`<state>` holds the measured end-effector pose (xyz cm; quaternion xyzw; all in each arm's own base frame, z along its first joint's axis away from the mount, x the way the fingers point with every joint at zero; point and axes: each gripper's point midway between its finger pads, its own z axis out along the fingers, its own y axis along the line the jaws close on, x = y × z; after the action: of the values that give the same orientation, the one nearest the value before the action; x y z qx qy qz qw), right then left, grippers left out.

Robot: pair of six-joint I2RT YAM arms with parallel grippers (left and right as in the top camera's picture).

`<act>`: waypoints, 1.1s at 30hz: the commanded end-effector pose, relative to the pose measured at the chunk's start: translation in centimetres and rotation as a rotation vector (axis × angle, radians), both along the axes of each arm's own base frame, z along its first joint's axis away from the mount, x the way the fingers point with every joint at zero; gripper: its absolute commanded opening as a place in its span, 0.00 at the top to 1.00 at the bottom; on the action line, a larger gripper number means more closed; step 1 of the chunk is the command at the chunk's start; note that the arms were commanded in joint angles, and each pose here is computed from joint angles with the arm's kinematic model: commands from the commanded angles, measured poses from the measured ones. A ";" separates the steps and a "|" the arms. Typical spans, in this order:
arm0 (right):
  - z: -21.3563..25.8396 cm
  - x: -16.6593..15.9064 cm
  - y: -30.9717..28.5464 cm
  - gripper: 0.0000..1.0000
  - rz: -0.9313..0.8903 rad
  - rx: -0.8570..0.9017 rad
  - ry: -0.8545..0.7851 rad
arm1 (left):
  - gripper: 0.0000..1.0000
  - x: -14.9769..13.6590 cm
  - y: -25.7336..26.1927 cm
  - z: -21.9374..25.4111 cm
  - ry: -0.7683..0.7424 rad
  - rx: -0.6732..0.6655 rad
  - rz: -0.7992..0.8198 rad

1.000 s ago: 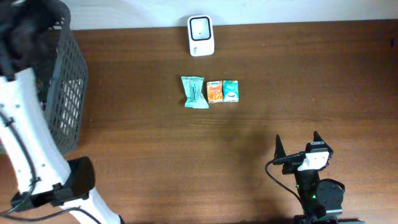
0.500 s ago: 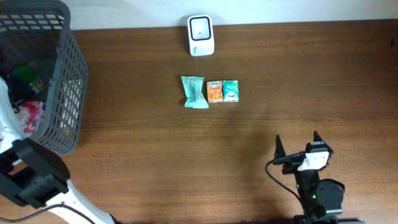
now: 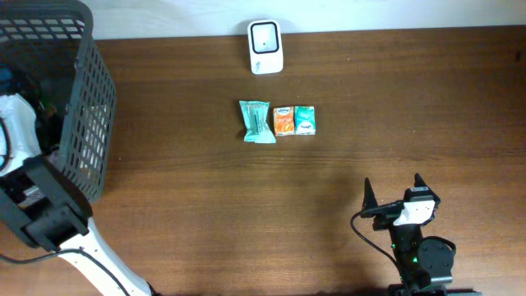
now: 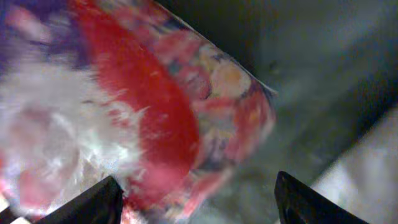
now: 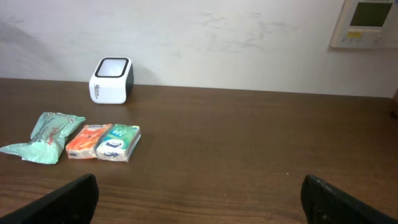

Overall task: Scan the item barcode
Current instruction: 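Grasp the pink floral tissue pack in the basket with the left gripper, then place the pink floral pack on the table left of the green pack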

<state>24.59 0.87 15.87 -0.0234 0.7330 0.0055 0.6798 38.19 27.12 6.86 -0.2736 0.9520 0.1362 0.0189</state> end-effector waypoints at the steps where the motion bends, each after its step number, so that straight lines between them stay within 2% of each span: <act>1: -0.3 0.0 -0.2 0.01 -0.010 0.011 0.005 | 0.47 -0.9 0.2 -2.8 0.074 -0.016 -0.003; 4: -0.3 0.0 -0.2 0.01 -0.010 0.011 0.005 | 0.92 -1.1 0.8 -2.7 0.086 0.010 0.001; 5: -0.3 0.0 -0.2 0.01 -0.010 0.011 0.005 | 1.00 -1.3 0.8 -2.6 0.093 0.013 0.002; 8: -0.3 0.0 -0.2 0.01 -0.010 0.010 0.004 | 1.00 -1.0 0.9 0.0 0.045 0.028 0.109; 11: -0.3 0.0 -0.2 0.01 -0.010 0.011 0.004 | 1.00 0.1 1.5 6.4 -0.061 0.076 0.157; 14: -0.3 0.0 -0.2 0.01 -0.010 0.011 0.004 | 1.00 2.6 -0.6 15.5 -0.334 0.003 0.120; 17: -0.3 0.0 -0.2 0.01 -0.010 0.011 0.004 | 1.00 3.9 -3.6 23.6 -0.600 -0.061 0.043; 18: -0.3 0.0 -0.2 0.01 -0.010 0.011 0.004 | 1.00 4.0 -4.3 25.4 -0.665 -0.081 0.053; 19: -0.3 0.0 -0.2 0.01 -0.010 0.011 0.004 | 1.00 3.6 -5.5 28.9 -0.788 -0.114 0.125; 21: -0.3 0.0 -0.2 0.01 -0.010 0.011 0.005 | 1.00 2.6 -6.7 32.7 -0.912 -0.146 0.234; 22: -0.3 0.0 -0.2 0.01 -0.010 0.010 0.005 | 1.00 2.5 -7.7 34.5 -0.974 -0.171 0.202; 24: -0.3 0.0 -0.2 0.01 -0.010 0.011 0.005 | 1.00 2.5 -12.5 39.5 -1.127 -0.316 0.032; 27: -0.3 0.0 -0.2 0.01 -0.010 0.011 0.004 | 1.00 2.7 -20.4 41.2 -1.135 -0.506 -0.165; 29: -0.3 0.0 -0.2 0.01 -0.010 0.011 0.005 | 1.00 3.1 -25.9 39.5 -1.036 -0.576 -0.249; 31: -0.3 0.0 -0.2 0.01 -0.010 0.011 0.004 | 1.00 3.6 -29.5 36.6 -0.917 -0.536 -0.276; 33: -0.3 0.0 -0.2 0.01 -0.010 0.011 0.004 | 1.00 4.1 -31.2 33.3 -0.800 -0.422 -0.247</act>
<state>24.59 0.87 15.87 -0.0234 0.7329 0.0055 0.6800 41.21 -2.62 43.59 -0.1701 0.8756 -0.2539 0.3741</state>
